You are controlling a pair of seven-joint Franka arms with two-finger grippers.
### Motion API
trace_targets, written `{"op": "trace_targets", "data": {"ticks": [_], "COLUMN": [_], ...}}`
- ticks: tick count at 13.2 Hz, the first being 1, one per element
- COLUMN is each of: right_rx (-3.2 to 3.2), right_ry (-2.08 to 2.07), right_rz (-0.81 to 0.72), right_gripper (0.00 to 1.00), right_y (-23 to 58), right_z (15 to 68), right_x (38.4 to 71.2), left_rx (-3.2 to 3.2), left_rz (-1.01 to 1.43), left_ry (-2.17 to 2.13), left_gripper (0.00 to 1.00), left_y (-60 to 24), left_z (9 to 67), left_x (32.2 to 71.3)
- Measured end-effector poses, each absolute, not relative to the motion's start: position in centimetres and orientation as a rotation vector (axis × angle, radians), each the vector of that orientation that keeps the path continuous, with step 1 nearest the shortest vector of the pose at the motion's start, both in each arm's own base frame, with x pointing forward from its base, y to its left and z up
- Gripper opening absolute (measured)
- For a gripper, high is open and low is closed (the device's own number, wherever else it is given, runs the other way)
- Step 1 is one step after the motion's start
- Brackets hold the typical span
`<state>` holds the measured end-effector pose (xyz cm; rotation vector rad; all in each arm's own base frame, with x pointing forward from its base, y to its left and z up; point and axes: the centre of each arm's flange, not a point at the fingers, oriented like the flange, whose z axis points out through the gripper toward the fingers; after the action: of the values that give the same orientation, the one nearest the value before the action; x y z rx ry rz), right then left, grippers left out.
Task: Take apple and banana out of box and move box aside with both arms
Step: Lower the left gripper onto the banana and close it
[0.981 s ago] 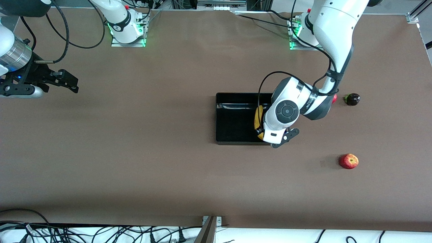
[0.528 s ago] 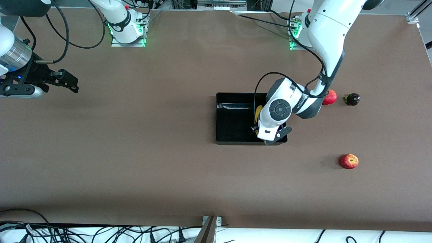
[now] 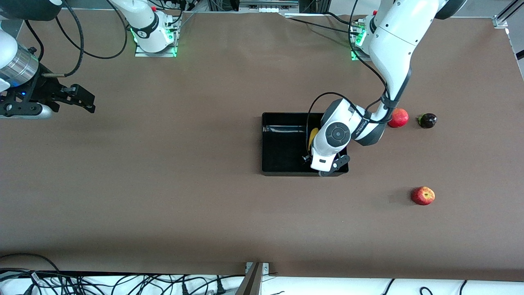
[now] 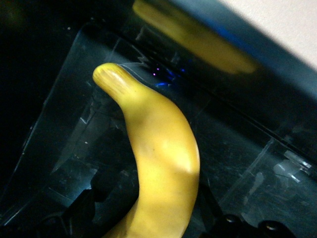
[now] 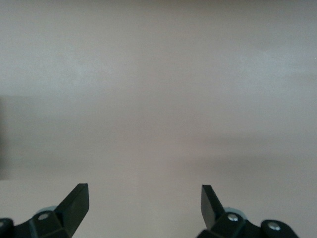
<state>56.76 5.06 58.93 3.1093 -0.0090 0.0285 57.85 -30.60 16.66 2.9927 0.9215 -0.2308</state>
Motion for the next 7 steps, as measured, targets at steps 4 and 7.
{"op": "trace_targets", "data": {"ticks": [4,7], "right_rx": [3.109,3.109], "right_ry": [-0.009,-0.009], "right_rz": [0.028,0.028], "right_gripper": [1.0,1.0], "right_y": [5.1,5.1], "right_z": [58.9,58.9], "right_x": [56.8,56.8], "left_rx": [2.982,2.999], "left_rz": [-0.212,-0.239], "left_ry": [0.927,0.929], "left_gripper": [0.51,0.35], "left_y": [-30.7,-30.6], "left_z": [17.3,17.8], "left_x": [58.1,58.0]}}
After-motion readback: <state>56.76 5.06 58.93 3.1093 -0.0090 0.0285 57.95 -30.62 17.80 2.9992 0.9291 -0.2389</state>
